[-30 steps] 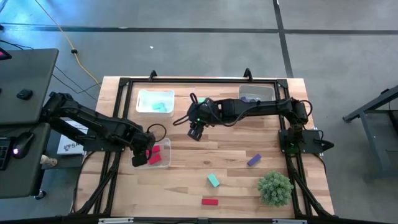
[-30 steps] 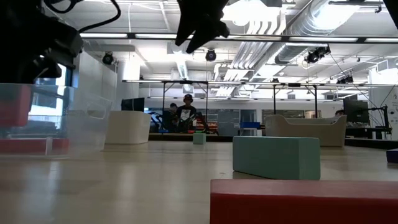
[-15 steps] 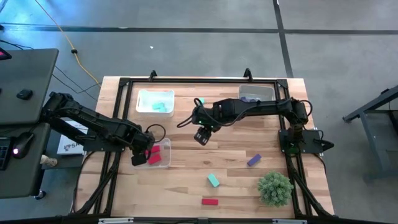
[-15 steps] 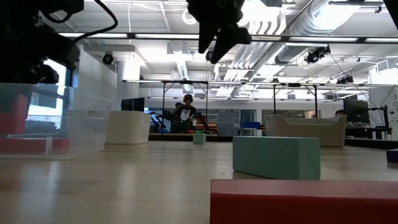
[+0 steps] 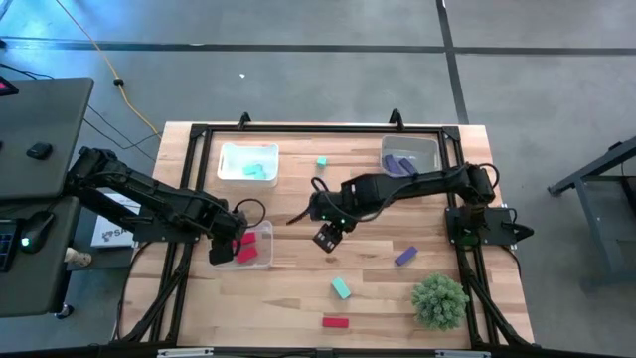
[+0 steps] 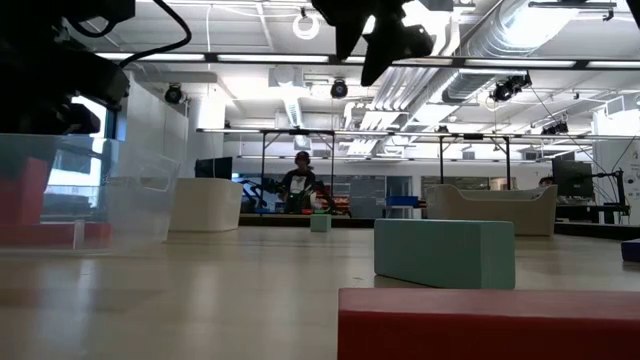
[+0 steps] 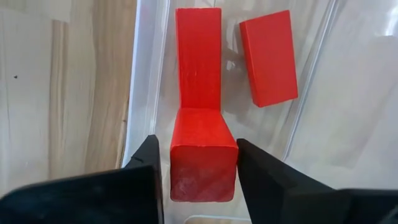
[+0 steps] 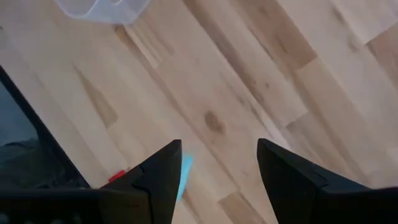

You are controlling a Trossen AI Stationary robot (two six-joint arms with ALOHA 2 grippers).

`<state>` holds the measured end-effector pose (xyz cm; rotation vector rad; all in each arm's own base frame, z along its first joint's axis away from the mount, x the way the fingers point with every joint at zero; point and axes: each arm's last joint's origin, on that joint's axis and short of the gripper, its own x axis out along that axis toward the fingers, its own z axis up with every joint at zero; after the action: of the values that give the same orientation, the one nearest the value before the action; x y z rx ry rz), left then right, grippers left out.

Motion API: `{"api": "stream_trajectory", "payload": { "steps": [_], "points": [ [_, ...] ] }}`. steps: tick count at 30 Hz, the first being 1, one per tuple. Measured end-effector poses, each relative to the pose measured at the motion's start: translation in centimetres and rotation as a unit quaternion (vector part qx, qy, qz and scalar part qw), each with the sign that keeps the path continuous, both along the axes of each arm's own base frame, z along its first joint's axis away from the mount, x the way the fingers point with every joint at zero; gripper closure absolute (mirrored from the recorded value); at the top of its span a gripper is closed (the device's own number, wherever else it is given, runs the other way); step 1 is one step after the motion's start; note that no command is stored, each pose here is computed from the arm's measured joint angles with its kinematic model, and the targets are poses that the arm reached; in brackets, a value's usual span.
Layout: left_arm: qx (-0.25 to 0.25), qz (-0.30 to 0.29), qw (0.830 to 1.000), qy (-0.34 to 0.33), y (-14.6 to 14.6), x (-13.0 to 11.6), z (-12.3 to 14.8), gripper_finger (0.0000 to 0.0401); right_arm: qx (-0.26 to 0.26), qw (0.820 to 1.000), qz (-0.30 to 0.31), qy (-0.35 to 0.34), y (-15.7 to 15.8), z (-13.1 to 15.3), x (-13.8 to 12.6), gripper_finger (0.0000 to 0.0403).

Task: Sort & place blocks by color
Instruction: Put the top red block into the transparent bin, then put the bottom light blue block into the white bin

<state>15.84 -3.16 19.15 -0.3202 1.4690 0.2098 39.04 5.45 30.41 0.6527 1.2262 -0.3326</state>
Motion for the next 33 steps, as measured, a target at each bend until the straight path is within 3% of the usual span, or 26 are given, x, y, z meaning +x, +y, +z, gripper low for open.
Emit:
{"api": "stream_trajectory", "payload": {
  "steps": [11, 17, 33],
  "points": [
    [-0.001, -0.001, 1.000, 0.000, 0.0, 0.0, 0.0, 0.0258, -0.014, 1.000, -0.001, -0.001, 4.5, 0.0, -0.9, 0.0205],
    [-0.039, 0.024, 0.999, 0.009, -0.2, 0.0, 0.1, 0.0250, -0.012, 1.000, 0.000, -0.001, 6.4, 0.0, -1.4, 0.0205],
    [-0.065, 0.039, 0.995, -0.058, -1.3, 1.7, 4.2, 0.0249, -0.001, 1.000, 0.010, 0.003, 10.4, -0.2, -2.9, 0.0205]
  ]
}}
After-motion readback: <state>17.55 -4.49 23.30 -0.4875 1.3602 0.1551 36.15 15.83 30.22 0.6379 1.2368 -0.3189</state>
